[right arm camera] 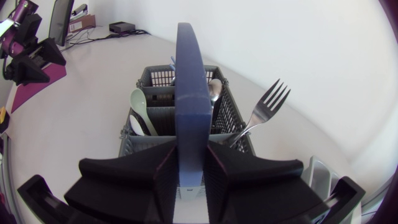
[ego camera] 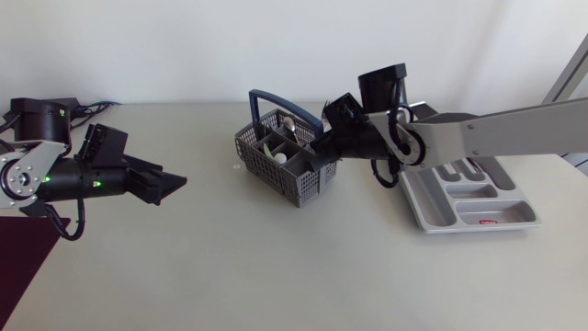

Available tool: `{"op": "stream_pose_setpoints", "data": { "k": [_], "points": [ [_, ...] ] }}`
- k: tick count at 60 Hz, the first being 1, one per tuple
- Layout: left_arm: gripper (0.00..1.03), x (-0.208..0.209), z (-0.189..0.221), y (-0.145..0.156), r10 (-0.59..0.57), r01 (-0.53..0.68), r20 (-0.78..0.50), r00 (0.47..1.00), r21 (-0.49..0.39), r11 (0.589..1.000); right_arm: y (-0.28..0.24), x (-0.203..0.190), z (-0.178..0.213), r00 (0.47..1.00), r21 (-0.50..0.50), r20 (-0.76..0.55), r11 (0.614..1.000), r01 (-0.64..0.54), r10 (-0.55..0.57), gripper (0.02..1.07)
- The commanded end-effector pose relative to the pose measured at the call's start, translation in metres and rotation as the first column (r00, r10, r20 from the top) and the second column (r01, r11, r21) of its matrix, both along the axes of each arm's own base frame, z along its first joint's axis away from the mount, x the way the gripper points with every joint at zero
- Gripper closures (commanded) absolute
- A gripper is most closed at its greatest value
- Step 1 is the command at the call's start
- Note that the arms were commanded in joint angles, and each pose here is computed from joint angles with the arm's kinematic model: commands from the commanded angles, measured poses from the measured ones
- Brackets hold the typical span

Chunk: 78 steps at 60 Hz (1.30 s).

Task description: Sort the cutlery from the basket into the organizer compartments.

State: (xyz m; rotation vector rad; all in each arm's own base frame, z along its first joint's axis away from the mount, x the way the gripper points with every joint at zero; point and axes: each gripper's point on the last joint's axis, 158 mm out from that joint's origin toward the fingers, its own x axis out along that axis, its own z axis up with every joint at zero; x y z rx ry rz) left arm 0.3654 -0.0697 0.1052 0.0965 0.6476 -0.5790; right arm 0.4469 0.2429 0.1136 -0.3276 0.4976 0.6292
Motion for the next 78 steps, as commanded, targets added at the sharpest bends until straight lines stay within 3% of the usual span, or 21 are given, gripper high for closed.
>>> {"op": "stream_pose_setpoints", "data": {
  "k": [1,25,28,33,36,39,44,49,53,62,69,78],
  "points": [
    [0.11,0.003,0.001,-0.002,-0.017,0.017,0.009,1.0,0.0,1.0,-0.008,-0.024,-0.009,0.999,-0.038,-0.017,0.999,-0.028,0.027,1.01],
    [0.1,-0.002,-0.006,-0.023,-0.076,0.076,-0.011,0.997,0.001,0.997,-0.024,-0.121,-0.013,0.99,-0.004,-0.106,0.995,-0.097,0.096,0.99],
    [0.1,-0.002,-0.01,-0.027,-0.088,0.088,-0.019,0.996,0.001,0.996,-0.026,-0.125,-0.013,0.99,-0.002,-0.108,0.996,-0.09,0.09,0.9],
    [0.1,-0.001,-0.012,-0.034,-0.107,0.107,-0.026,0.994,-0.001,0.994,-0.029,-0.126,-0.012,0.991,-0.001,-0.108,0.997,-0.08,0.08,0.56],
    [0.11,0.002,-0.013,-0.036,-0.11,0.11,-0.027,0.994,-0.002,0.994,-0.031,-0.128,-0.008,0.992,-0.001,-0.103,0.997,-0.078,0.077,0.42],
    [0.11,0.004,-0.013,-0.037,-0.115,0.115,-0.024,0.993,0.0,0.993,-0.034,-0.131,-0.005,0.992,0.0,-0.1,0.997,-0.075,0.074,0.38],
    [0.21,0.012,-0.008,-0.04,-0.119,0.119,0.013,0.993,0.001,0.993,-0.043,-0.139,0.006,0.995,0.005,-0.082,0.998,-0.065,0.066,0.38],
    [0.28,0.019,-0.004,-0.048,-0.136,0.136,0.025,0.99,-0.001,0.991,-0.058,-0.148,0.012,0.996,0.005,-0.077,0.999,-0.045,0.046,0.41],
    [0.3,0.025,-0.005,-0.054,-0.146,0.146,0.019,0.989,-0.007,0.989,-0.065,-0.152,0.013,0.996,0.007,-0.078,0.999,-0.039,0.039,0.59],
    [0.69,0.04,-0.009,-0.076,-0.18,0.18,-0.001,0.984,-0.026,0.983,-0.079,-0.157,0.0,0.995,-0.009,-0.097,1.0,-0.029,0.028,0.99],
    [1.0,0.061,-0.02,-0.081,-0.17,0.167,-0.046,0.984,-0.046,0.985,-0.086,-0.155,-0.006,0.993,-0.009,-0.113,1.0,-0.016,0.015,1.02],
    [1.0,0.082,-0.04,-0.083,-0.164,0.159,-0.106,0.981,-0.055,0.986,-0.089,-0.15,-0.023,0.989,-0.038,-0.145,0.999,-0.015,0.009,1.02]
  ]
}}
